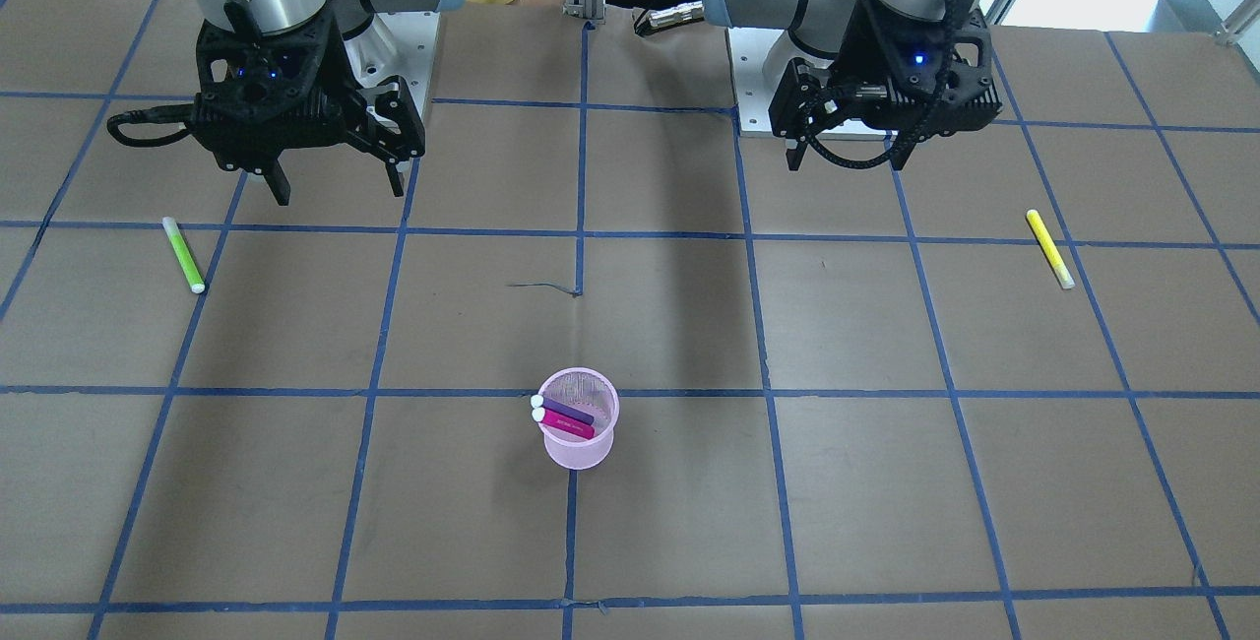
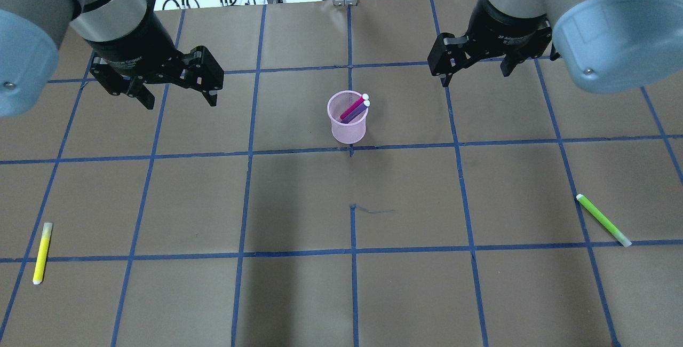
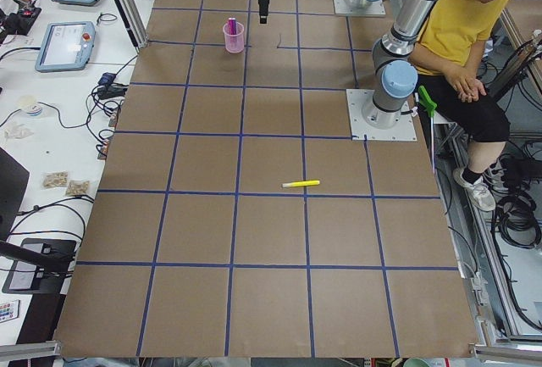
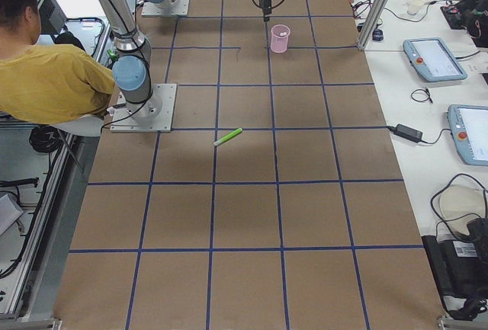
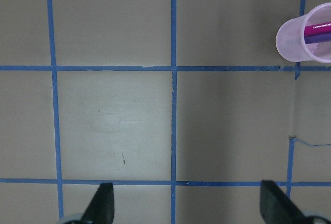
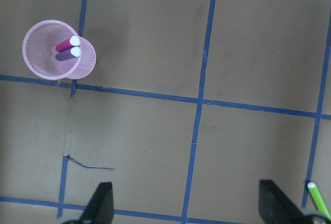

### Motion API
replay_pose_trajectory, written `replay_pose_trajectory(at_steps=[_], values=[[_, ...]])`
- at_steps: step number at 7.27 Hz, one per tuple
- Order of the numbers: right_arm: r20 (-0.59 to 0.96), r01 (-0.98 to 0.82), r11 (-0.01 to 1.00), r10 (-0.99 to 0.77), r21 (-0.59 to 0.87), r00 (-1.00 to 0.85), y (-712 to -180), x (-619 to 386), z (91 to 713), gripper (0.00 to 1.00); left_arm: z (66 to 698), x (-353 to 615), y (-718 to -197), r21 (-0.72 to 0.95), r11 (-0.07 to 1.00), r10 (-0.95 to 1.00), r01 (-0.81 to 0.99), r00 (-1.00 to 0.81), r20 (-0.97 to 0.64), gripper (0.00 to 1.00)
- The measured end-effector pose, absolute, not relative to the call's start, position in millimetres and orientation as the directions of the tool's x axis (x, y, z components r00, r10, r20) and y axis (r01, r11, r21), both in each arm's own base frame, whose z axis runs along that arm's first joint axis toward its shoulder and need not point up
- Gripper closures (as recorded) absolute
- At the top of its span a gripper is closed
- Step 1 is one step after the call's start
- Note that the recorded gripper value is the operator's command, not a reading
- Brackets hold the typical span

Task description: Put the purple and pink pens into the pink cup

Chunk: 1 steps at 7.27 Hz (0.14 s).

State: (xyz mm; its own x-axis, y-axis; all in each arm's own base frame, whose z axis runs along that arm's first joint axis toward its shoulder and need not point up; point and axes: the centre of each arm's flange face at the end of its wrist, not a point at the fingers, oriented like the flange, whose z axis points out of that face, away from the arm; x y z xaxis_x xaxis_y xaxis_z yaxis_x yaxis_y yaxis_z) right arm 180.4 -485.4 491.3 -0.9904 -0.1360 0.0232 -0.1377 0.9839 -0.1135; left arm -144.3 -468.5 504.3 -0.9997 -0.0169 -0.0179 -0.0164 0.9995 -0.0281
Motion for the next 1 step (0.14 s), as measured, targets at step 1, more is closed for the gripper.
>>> replay_pose_trajectory(at_steps=[1], values=[[0.027,-0.138,0.984,-0.135,-0.11,-0.99,-485.8,179.9,490.3,0.0,505.1,-144.3,-466.9,-0.023,1.0,-0.017,-0.017,-1.0,-0.019,0.0]])
